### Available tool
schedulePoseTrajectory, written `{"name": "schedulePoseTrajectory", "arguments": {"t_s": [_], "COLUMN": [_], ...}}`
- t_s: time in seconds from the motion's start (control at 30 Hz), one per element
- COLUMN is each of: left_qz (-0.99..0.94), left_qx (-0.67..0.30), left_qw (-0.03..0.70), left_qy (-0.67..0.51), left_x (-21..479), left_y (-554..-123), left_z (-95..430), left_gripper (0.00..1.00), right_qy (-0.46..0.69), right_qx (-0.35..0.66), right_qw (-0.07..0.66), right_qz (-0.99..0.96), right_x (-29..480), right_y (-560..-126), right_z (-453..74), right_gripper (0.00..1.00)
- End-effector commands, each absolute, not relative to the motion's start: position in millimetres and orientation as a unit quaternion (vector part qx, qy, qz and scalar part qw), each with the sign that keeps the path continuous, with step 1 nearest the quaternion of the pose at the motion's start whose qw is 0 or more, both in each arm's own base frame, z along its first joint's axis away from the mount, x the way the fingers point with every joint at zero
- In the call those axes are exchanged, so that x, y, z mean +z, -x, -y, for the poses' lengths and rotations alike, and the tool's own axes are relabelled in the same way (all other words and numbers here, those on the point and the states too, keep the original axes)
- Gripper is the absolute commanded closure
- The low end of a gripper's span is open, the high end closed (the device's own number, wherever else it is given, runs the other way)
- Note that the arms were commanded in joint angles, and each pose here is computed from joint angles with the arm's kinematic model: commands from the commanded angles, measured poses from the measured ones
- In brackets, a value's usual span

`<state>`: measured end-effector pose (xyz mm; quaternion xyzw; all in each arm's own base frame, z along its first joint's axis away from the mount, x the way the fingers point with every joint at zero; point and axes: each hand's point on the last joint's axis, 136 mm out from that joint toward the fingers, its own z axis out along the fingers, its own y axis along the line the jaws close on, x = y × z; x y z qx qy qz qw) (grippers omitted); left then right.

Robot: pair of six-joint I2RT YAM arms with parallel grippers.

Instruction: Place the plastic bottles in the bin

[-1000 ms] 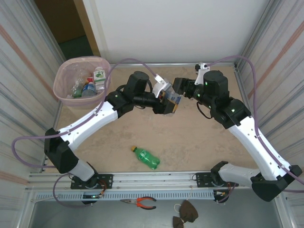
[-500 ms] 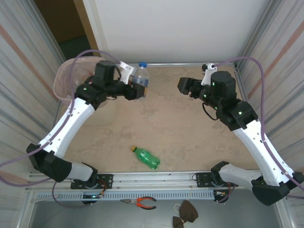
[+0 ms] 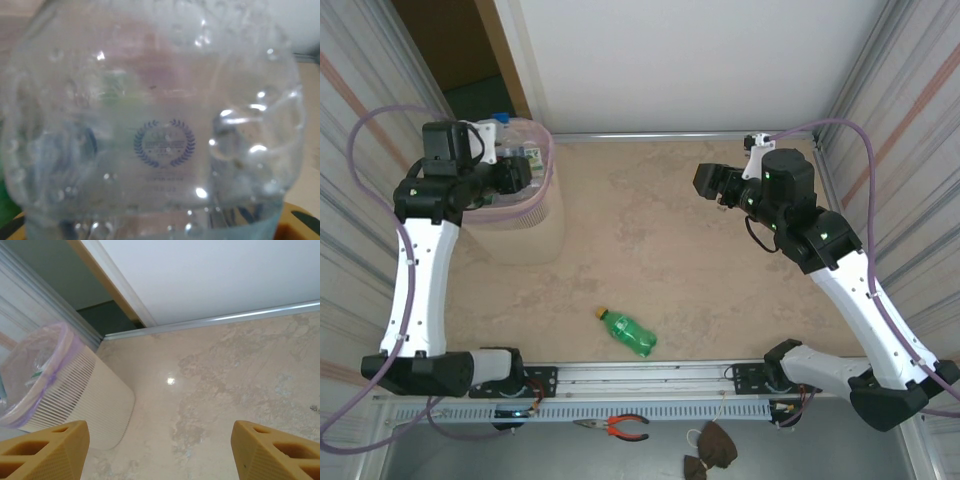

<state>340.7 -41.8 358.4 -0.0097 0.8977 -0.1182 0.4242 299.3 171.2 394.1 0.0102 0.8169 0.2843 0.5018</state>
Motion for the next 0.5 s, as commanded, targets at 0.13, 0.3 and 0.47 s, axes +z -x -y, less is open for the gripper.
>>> {"name": "schedulePoseTrajectory", "arguments": {"t_s": [0.13,0.3,0.47], "left_qz": [-0.913,-0.925,-0.931], "left_qx": [0.016,0.029,0.067], "left_qw": [0.395,0.377,0.359], "left_qy": [0.102,0.029,-0.017], "left_x": [354,350,340], "left_y": [-344,-354,-370], "left_z": [-38,-63,-83], "left_gripper": [0.65,0.57,0.55], "right_qy": [-0.007,-0.006,-0.004], "right_qx": [0.278,0.277,0.279], "right_qw": [0.512,0.508,0.503], "right_qz": [-0.813,-0.815,-0.818], "right_x": [401,396,391], "right_y": [-298,-298,-299], "right_z": [-166,-166,-169], "right_gripper": [0.27,0.27,0.27]}}
